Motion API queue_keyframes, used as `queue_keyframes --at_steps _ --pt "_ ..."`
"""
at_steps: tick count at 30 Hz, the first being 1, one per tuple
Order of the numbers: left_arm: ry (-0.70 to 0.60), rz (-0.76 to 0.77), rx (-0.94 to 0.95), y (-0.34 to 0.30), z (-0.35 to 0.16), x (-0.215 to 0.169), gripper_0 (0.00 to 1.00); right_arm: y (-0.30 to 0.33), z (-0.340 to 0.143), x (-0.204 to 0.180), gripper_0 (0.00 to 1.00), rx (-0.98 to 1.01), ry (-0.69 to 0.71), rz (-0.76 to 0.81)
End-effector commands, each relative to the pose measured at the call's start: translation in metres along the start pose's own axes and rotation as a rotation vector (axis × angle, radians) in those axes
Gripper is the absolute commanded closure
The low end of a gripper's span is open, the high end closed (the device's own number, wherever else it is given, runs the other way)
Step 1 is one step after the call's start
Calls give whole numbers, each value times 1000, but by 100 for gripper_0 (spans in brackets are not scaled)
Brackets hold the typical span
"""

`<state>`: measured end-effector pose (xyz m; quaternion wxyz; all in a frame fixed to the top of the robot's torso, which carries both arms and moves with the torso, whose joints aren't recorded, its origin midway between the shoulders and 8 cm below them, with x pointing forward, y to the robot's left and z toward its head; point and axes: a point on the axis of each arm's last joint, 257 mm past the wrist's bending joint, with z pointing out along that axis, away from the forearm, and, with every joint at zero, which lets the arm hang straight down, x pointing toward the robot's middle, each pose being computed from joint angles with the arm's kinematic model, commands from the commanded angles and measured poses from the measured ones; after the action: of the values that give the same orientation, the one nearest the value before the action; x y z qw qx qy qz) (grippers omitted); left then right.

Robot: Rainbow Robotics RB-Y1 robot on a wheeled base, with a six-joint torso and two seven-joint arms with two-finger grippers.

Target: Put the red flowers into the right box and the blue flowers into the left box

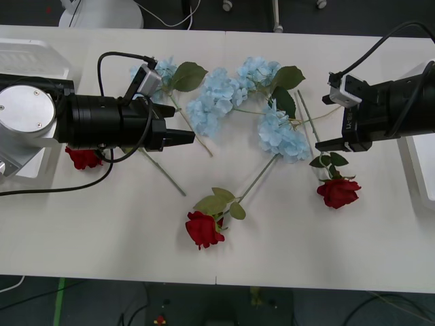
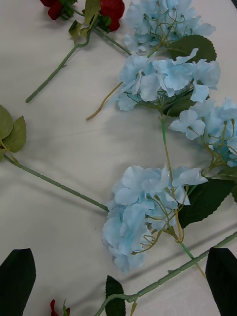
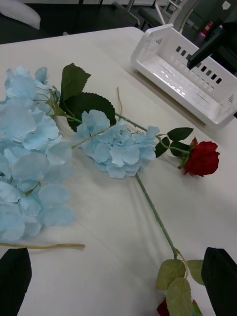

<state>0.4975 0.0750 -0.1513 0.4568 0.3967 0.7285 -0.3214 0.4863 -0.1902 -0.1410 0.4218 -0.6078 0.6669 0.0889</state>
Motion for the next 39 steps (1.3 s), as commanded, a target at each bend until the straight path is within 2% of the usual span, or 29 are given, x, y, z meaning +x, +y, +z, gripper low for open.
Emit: queue_keyframes --at_steps 1,5,8,11,13,14,16,17,18,19,20,21,22,23,24,25,31,33,35,36,39 --pt "-14 97 30 -13 7 -7 0 13 3 31 0 -27 47 30" --pt "-44 70 35 -12 -1 -20 0 1 -10 31 0 -5 64 15" --pt "-51 49 26 -5 -12 -26 0 2 -14 25 0 -22 61 135" --pt "-62 -50 13 5 -26 -35 0 6 -16 16 0 -44 62 423" --pt "-63 -150 -13 17 -40 -43 0 3 -17 9 0 -41 64 686" --pt "-57 -179 -22 21 -43 -43 0 2 -17 6 0 -38 62 757" --pt "-43 -290 -70 41 -59 -43 0 -6 -17 -6 0 -21 47 1070" --pt "-40 -325 -80 46 -63 -43 0 -9 -17 -7 0 -13 45 1140" --pt "-38 -426 -114 61 -75 -42 0 -16 -16 -15 0 4 35 1357" --pt "-38 -456 -127 66 -78 -41 0 -19 -16 -15 0 16 34 1430" --pt "-37 -517 -158 75 -84 -39 0 -25 -15 -17 0 40 28 1568" --pt "-39 -577 -186 83 -89 -38 0 -29 -14 -18 0 63 21 1698" --pt "-38 -615 -199 85 -90 -36 0 -32 -14 -18 0 76 16 1764" --pt "-39 -702 -223 91 -94 -34 0 -35 -12 -17 0 92 7 1911" --pt "-40 -742 -236 93 -96 -33 0 -37 -11 -16 0 107 1 1982" --pt "-42 -811 -267 100 -100 -32 0 -40 -10 -13 0 132 -13 2132" --pt "-87 -1175 -466 118 -117 -26 0 -59 -8 -2 0 263 -158 2836" --pt "-160 -1333 -544 122 -118 -29 0 -62 -7 7 0 325 -212 3041" --pt "-181 -1373 -567 124 -119 -28 0 -60 -6 11 0 347 -218 3082" --pt "-252 -1508 -650 128 -121 -23 0 -54 -2 23 0 432 -230 3205" --pt "-338 -1641 -764 134 -125 -12 0 -47 6 42 0 546 -241 3334"
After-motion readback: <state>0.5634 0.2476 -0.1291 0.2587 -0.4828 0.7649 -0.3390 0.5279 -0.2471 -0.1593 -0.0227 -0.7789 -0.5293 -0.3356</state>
